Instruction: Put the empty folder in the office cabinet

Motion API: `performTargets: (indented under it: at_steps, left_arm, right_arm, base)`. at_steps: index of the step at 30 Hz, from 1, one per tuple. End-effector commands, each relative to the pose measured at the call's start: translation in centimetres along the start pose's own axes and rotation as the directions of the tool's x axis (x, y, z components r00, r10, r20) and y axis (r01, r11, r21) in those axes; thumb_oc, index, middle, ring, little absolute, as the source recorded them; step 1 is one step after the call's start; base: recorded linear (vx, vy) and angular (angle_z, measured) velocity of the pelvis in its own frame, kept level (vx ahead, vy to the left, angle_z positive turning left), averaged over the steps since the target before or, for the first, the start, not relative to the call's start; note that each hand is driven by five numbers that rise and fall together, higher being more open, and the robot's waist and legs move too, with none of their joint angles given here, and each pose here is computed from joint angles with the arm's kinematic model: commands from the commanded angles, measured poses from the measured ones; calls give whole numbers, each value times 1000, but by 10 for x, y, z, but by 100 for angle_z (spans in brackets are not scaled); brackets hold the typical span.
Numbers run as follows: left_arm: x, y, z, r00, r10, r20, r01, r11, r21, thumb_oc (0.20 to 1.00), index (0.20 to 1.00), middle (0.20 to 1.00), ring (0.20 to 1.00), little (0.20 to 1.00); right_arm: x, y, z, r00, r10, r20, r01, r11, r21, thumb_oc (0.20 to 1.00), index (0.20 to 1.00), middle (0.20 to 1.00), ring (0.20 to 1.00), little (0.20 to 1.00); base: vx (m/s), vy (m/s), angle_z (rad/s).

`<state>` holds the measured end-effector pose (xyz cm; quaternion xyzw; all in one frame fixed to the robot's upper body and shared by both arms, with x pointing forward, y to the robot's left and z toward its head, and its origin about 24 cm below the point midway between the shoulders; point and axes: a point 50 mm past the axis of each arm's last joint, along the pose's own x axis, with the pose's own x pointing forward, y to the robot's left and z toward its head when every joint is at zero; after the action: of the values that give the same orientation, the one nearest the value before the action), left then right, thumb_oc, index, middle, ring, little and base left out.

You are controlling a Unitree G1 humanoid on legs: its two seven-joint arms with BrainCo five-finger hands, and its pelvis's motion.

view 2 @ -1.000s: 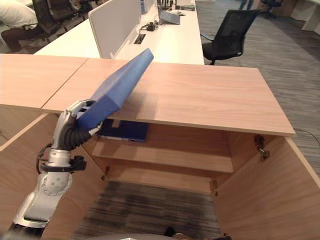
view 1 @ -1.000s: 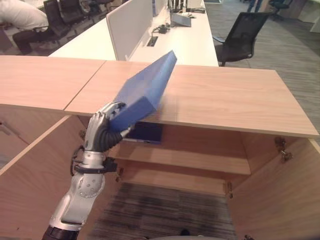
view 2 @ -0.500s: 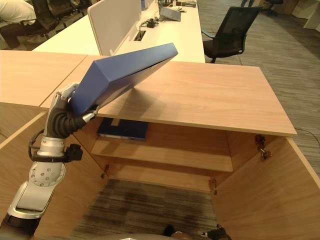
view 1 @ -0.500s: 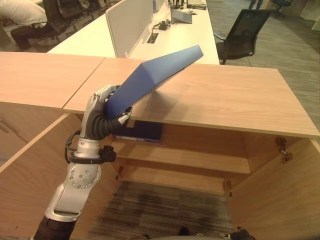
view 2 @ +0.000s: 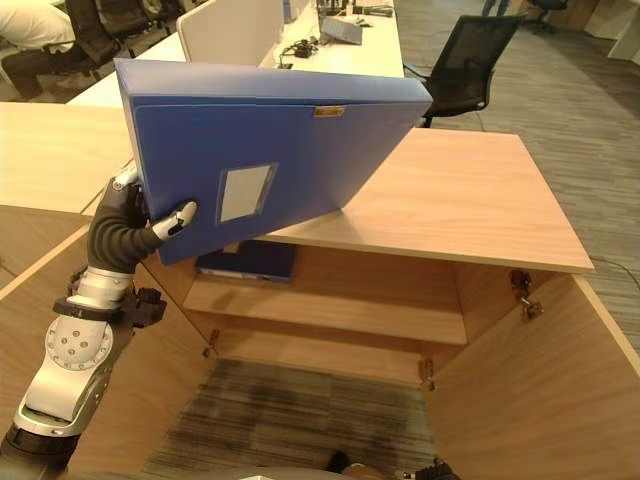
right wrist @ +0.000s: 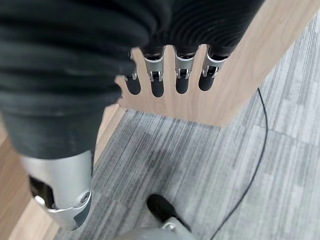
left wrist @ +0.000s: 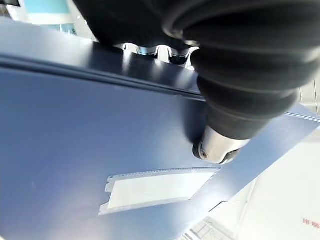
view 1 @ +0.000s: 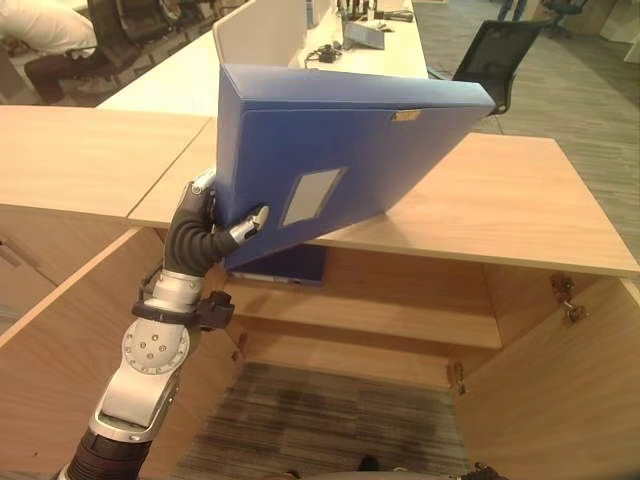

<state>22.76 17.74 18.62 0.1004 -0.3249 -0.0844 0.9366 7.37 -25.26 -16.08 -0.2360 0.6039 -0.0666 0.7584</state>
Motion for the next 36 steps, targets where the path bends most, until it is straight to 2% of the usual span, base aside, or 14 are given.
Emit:
performTargets:
  at_steps: [1, 9, 12, 14, 19, 20, 21, 22, 31, 34, 36]
  left_arm:
    - [10, -6, 30, 985, -23, 171, 41, 994, -104, 200, 200, 200, 200, 200]
    - [13, -10, 29, 984, -17, 178, 47, 985, -164, 200, 200, 200, 200, 200]
    - [18, -17, 31, 980, -64, 186, 108, 966, -237, 200, 200, 200, 200, 200]
    - [23, -25, 34, 975, -100, 198, 170, 909, -381, 200, 200, 200, 200, 200]
    - [26, -33, 36, 967, -139, 212, 228, 841, -491, 200, 200, 200, 200, 200]
    - [28, -37, 38, 963, -155, 219, 253, 799, -546, 200, 200, 200, 200, 200]
    - [28, -37, 38, 963, -156, 220, 254, 798, -546, 200, 200, 200, 200, 200]
    - [29, -40, 38, 960, -174, 220, 272, 765, -584, 200, 200, 200, 200, 200]
    - [33, -52, 38, 944, -243, 223, 330, 679, -656, 200, 200, 200, 200, 200]
    - [29, -54, 30, 940, -292, 175, 334, 696, -635, 200, 200, 200, 200, 200]
    - [18, -51, 15, 941, -329, 80, 308, 731, -609, 200, 200, 200, 200, 200]
  right_arm:
    - [1, 2, 13, 1000, 15, 24, -13, 997, -77, 1000, 1000, 1000, 1000, 1000]
    - [0, 7, 16, 998, 35, 49, -30, 995, -98, 1000, 1000, 1000, 1000, 1000]
    - [0, 9, 18, 998, 41, 52, -36, 995, -97, 1000, 1000, 1000, 1000, 1000]
    - [-1, 14, 19, 997, 63, 46, -57, 992, -117, 1000, 1000, 1000, 1000, 1000]
    - [-1, 16, 18, 996, 76, 40, -70, 990, -125, 1000, 1000, 1000, 1000, 1000]
    - [-1, 17, 17, 996, 82, 34, -77, 988, -133, 1000, 1000, 1000, 1000, 1000]
    - [-1, 17, 17, 996, 82, 34, -77, 988, -132, 1000, 1000, 1000, 1000, 1000]
    - [-2, 19, 16, 996, 89, 28, -84, 987, -140, 1000, 1000, 1000, 1000, 1000]
    - [-3, 24, 14, 994, 108, 22, -103, 982, -161, 1000, 1000, 1000, 1000, 1000]
    - [-3, 26, 15, 993, 112, 25, -107, 982, -159, 1000, 1000, 1000, 1000, 1000]
    - [-4, 29, 14, 992, 127, 26, -122, 982, -142, 1000, 1000, 1000, 1000, 1000]
  base:
    - [0, 0, 0]
    - [0, 0, 0]
    - [0, 0, 0]
    - [0, 0, 0]
    - [0, 0, 0]
    - [0, 0, 0]
    - [0, 0, 0]
    - [0, 0, 0]
    - [0, 0, 0]
    - [0, 0, 0]
    - [0, 0, 0]
